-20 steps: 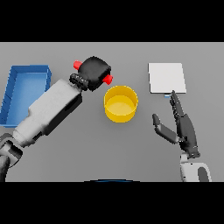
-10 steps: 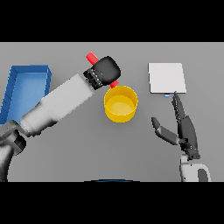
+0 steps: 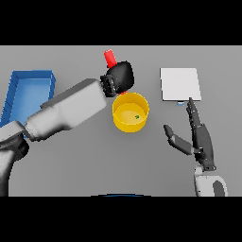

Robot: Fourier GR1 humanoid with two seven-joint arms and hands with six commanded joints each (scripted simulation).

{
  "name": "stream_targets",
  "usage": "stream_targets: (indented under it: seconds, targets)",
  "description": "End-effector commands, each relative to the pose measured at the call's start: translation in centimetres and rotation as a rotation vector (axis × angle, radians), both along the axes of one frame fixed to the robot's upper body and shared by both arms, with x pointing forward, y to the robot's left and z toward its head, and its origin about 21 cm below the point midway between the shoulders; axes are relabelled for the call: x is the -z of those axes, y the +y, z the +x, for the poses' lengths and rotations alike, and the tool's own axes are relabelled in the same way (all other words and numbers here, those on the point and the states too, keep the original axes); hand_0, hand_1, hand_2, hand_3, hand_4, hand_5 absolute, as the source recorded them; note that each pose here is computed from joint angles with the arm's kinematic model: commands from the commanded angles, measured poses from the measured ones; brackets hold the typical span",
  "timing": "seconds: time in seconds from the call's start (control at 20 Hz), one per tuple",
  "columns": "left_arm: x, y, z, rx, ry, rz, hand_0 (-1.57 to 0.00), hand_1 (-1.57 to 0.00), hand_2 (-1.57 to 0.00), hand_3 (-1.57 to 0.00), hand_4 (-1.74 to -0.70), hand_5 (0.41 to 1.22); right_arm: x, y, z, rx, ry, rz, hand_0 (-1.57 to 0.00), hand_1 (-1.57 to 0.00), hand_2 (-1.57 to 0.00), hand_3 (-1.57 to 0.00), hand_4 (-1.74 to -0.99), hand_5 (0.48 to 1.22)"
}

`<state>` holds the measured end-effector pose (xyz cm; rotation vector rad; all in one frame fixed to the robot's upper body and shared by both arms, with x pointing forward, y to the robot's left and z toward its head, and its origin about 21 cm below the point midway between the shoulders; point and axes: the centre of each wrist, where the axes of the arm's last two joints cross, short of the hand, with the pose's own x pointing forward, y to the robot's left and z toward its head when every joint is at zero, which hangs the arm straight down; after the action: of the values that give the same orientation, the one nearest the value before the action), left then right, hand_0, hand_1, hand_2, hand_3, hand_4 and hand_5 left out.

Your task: Pick up the red beaker and tilt it to pour out 1 green nut into yellow bowl. Pick up the yellow bowl and place it on the metallic measuring scale.

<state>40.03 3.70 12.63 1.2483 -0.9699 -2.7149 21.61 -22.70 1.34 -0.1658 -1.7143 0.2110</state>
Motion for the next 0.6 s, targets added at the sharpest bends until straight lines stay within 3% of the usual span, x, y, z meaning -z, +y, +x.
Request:
stream_targets:
  seconds: [0.0, 0.3, 0.55]
  targets:
    - [0.3, 0.2, 0.0, 0.021, -0.013, 0.023, -1.57, -1.57, -1.57, -1.57, -1.73, 1.221, 0.1, 0.2, -0.1, -0.010, -0.009, -0.003, 0.00, 0.00, 0.00, 0.00, -1.132, 0.573]
    - [-0.7, -1.8, -0.1, 0.125, -0.123, 0.151, -1.57, -1.57, -1.57, -1.57, -1.73, 1.221, 0.2, 0.1, 0.1, -0.009, -0.015, -0.003, 0.00, 0.00, 0.00, 0.00, -1.128, 0.575]
    - [-7.9, -3.2, 1.4, 0.150, -0.264, 0.213, -1.57, -1.57, -1.57, -1.57, -1.73, 1.221, 0.2, 0.5, -0.2, -0.004, -0.021, -0.009, 0.00, 0.00, 0.00, 0.00, -1.135, 0.563]
